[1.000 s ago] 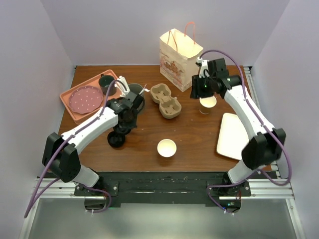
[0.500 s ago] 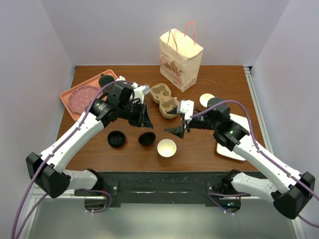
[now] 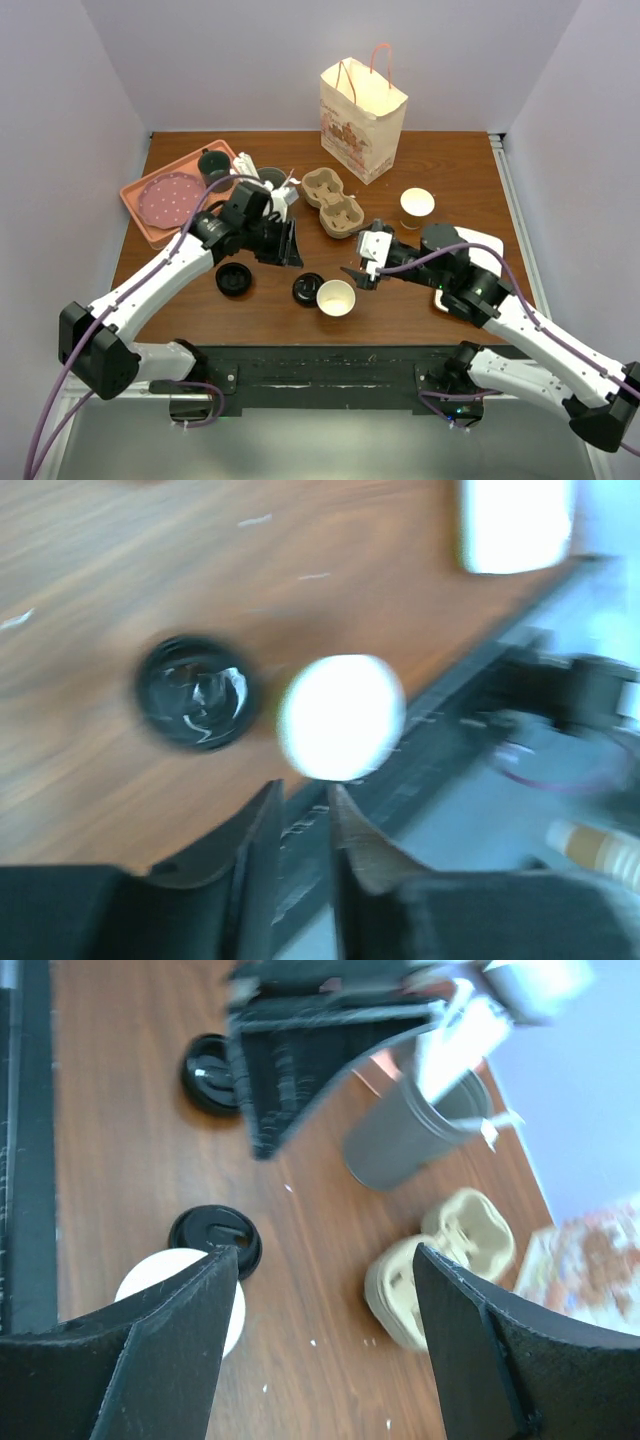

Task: Pack the takeout coffee

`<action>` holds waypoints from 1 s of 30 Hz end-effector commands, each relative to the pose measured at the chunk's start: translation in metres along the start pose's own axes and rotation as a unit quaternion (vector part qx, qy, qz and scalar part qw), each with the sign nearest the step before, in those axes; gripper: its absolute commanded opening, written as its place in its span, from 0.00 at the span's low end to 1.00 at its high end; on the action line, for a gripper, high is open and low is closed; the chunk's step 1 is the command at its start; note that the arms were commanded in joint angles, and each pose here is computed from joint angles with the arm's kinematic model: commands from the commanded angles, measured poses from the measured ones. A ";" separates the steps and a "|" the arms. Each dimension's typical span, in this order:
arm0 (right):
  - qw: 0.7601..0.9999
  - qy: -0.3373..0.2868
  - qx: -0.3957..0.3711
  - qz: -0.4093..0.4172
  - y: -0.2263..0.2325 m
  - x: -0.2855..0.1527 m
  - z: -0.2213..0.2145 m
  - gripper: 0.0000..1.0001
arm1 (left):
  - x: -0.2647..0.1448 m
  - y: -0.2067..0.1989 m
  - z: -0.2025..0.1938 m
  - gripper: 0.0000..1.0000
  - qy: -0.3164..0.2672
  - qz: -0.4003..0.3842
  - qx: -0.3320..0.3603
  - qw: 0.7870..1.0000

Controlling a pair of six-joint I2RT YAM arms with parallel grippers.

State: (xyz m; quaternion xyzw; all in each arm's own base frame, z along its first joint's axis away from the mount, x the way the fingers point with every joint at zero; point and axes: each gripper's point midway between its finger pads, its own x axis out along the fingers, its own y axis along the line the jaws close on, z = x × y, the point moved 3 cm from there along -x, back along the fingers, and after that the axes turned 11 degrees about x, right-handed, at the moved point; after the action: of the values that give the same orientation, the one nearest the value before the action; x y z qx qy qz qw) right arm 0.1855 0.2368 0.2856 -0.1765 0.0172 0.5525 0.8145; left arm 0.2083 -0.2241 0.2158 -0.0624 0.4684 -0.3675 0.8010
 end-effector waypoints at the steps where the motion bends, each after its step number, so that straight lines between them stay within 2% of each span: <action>1: 0.992 -0.039 0.055 -0.111 -0.028 -0.011 0.017 0.73 | 0.020 0.048 -0.026 0.45 0.018 0.105 0.006 0.994; 4: 0.987 -0.028 0.092 -0.131 -0.032 -0.013 0.017 0.72 | 0.033 0.056 -0.041 0.46 0.055 0.124 -0.036 0.990; 5: 0.985 -0.030 0.100 -0.136 -0.034 -0.014 0.021 0.71 | 0.036 0.051 -0.042 0.49 0.057 0.102 -0.038 0.992; 8: 0.980 -0.019 0.128 -0.153 -0.038 -0.015 0.019 0.71 | 0.041 0.058 -0.029 0.63 0.027 0.117 -0.008 0.993; 9: 0.978 -0.017 0.138 -0.158 -0.038 -0.015 0.019 0.70 | 0.047 0.066 -0.032 0.70 0.042 0.135 -0.006 0.990; 15: 0.975 -0.016 0.137 -0.172 -0.045 -0.021 0.028 0.70 | 0.080 0.079 -0.025 0.84 0.100 0.175 0.056 0.978; 21: 0.972 -0.010 0.135 -0.190 -0.051 -0.028 0.033 0.71 | 0.099 0.064 -0.028 1.00 0.109 0.168 0.117 0.973; 30: 0.971 -0.003 0.138 -0.197 -0.050 -0.038 0.034 0.71 | 0.119 0.055 -0.044 0.97 0.137 0.177 0.143 0.964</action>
State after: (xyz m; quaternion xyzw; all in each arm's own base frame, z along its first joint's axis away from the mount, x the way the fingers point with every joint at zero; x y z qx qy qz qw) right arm 0.2122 0.2052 0.3191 -0.0730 0.0696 0.3895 0.9155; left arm 0.2279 -0.2438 0.0805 0.1695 0.5432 -0.2913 0.7690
